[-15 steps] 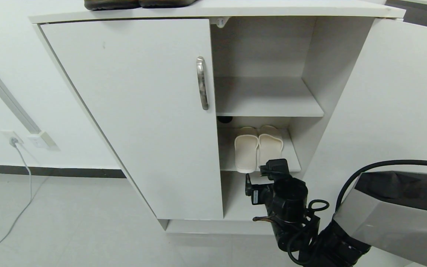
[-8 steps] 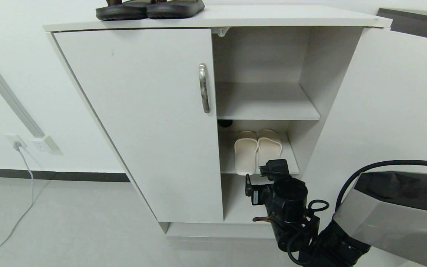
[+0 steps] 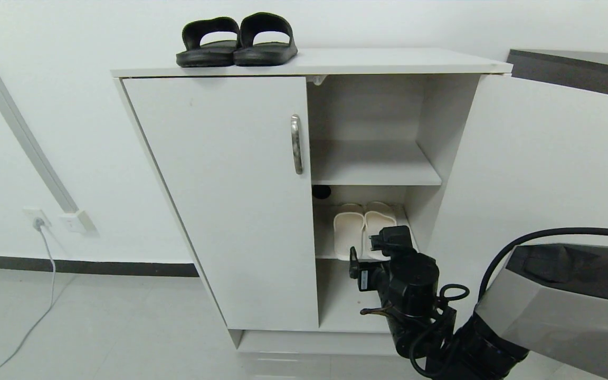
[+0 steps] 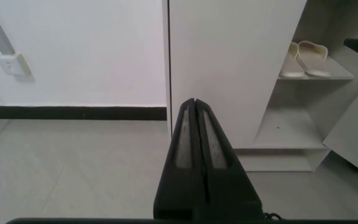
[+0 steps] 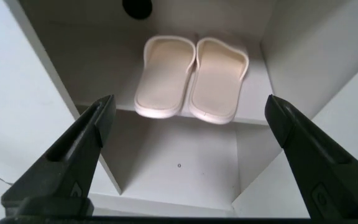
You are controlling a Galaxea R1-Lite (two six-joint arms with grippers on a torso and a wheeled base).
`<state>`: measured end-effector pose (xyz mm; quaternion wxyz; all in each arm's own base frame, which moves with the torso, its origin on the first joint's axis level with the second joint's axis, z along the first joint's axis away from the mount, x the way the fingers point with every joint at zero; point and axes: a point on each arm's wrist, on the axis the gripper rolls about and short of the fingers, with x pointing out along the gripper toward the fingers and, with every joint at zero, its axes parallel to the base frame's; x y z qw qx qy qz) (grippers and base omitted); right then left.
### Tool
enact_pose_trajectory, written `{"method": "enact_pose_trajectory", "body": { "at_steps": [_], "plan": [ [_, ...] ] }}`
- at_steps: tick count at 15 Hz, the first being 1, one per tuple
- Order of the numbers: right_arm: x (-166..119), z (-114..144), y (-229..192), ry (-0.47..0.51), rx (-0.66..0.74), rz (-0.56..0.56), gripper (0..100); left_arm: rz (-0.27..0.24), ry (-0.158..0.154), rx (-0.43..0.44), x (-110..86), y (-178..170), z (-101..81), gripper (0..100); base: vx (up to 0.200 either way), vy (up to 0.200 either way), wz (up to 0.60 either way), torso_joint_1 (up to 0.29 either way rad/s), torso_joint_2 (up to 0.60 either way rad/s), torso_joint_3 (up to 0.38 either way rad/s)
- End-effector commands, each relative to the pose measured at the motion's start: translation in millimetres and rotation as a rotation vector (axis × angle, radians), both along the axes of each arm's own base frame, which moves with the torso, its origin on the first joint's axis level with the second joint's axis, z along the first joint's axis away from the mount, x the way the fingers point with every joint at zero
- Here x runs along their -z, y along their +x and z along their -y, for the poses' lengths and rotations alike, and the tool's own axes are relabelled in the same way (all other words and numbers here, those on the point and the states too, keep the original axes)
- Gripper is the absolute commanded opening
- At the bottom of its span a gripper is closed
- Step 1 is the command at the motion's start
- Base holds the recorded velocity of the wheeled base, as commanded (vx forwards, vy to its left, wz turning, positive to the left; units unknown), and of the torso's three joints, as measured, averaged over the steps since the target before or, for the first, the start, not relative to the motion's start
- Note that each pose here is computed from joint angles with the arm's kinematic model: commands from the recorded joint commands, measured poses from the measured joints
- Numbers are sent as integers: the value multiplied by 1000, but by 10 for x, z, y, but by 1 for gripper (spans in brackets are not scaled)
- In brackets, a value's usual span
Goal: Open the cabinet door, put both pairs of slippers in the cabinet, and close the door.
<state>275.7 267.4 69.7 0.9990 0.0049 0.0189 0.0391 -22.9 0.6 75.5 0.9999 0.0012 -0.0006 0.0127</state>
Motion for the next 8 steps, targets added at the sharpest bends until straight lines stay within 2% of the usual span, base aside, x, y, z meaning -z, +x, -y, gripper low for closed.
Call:
{"method": "enact_pose_trajectory", "body": {
  "at_steps": [1,8],
  "plan": [
    [4,13,7,-2,4,-1,100,-1,1,-1,0,1,0,0,0,0,0,-2,2,51],
    [30,30,8,-9,7,-9,100,-1,-1,-1,0,1,0,0,0,0,0,0,0,0]
  ]
}}
